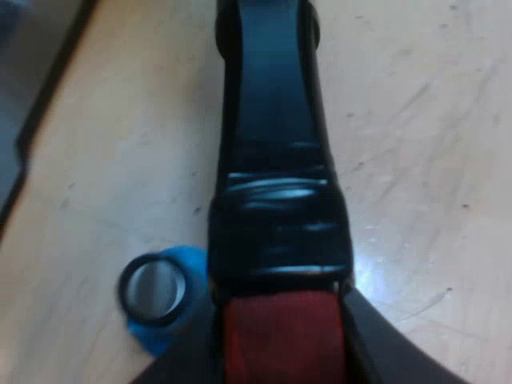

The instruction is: Put the handle in the coffee machine

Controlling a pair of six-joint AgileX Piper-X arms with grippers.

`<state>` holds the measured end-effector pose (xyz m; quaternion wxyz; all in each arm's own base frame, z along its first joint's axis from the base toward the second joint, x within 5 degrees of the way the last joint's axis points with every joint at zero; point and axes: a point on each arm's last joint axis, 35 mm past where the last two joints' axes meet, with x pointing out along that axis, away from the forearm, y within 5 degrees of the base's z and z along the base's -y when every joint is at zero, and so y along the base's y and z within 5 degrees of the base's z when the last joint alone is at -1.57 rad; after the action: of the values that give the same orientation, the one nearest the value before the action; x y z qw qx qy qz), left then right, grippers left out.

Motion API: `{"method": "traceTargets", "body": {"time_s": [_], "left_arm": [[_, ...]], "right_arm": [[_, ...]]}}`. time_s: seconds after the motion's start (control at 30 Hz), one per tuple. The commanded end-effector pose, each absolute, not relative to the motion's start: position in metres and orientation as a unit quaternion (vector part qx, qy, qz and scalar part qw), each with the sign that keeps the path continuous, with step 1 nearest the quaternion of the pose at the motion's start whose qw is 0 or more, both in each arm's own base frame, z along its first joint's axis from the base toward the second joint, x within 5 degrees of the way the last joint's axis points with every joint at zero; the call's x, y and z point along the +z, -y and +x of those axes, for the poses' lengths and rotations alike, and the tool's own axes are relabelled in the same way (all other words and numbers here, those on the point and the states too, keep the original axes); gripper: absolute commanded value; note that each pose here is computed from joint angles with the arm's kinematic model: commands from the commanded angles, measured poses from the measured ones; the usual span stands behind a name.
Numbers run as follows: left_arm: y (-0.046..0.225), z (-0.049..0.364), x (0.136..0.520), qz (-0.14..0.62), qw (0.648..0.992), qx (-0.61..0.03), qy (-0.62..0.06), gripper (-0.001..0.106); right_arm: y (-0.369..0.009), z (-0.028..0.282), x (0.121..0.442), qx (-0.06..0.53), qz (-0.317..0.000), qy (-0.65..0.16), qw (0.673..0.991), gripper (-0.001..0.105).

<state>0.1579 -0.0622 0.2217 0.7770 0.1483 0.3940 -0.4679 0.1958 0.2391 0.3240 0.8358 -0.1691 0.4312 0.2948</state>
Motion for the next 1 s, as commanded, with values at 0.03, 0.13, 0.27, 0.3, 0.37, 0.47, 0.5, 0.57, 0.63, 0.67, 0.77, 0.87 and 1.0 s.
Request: {"method": "traceTargets", "body": {"time_s": [0.03,0.13,0.27,0.3,0.37,0.47,0.5,0.57,0.63,0.67,0.77,0.87,1.0], "left_arm": [[0.056,0.165,0.231,0.131,0.795,-0.463,-0.369,0.001],[0.045,0.173,0.239,0.119,0.813,-0.436,-0.366,0.001],[0.034,0.184,0.244,0.112,0.822,-0.418,-0.371,0.001],[0.030,0.188,0.245,0.110,0.824,-0.412,-0.374,0.001],[0.026,0.194,0.246,0.108,0.827,-0.406,-0.373,0.001],[0.020,0.202,0.247,0.113,0.828,-0.402,-0.374,0.001],[0.021,0.205,0.247,0.119,0.827,-0.405,-0.372,0.001],[0.021,0.210,0.246,0.118,0.825,-0.410,-0.370,0.001],[0.021,0.212,0.245,0.113,0.823,-0.415,-0.370,0.001],[0.021,0.214,0.244,0.110,0.823,-0.418,-0.369,0.001],[0.022,0.219,0.240,0.108,0.823,-0.422,-0.363,0.001],[0.022,0.225,0.236,0.107,0.824,-0.422,-0.362,0.001],[0.022,0.232,0.233,0.090,0.828,-0.424,-0.356,0.001]], "right_arm": [[-0.255,0.186,0.325,0.296,-0.167,-0.372,0.864,0.078],[-0.271,0.173,0.318,0.292,-0.153,-0.334,0.883,0.078],[-0.281,0.160,0.310,0.284,-0.157,-0.296,0.899,0.078],[-0.284,0.157,0.309,0.282,-0.156,-0.284,0.903,0.078],[-0.287,0.153,0.307,0.284,-0.155,-0.272,0.906,0.078],[-0.289,0.153,0.308,0.287,-0.149,-0.264,0.909,0.078],[-0.289,0.153,0.308,0.286,-0.149,-0.264,0.909,0.078],[-0.290,0.154,0.310,0.288,-0.139,-0.254,0.913,0.078],[-0.292,0.154,0.313,0.289,-0.126,-0.246,0.916,0.078],[-0.292,0.154,0.313,0.290,-0.124,-0.245,0.917,0.078],[-0.295,0.156,0.311,0.290,-0.121,-0.242,0.918,0.078],[-0.302,0.157,0.304,0.288,-0.116,-0.243,0.919,0.078],[-0.314,0.156,0.286,0.223,-0.133,-0.212,0.942,0.078]]}}
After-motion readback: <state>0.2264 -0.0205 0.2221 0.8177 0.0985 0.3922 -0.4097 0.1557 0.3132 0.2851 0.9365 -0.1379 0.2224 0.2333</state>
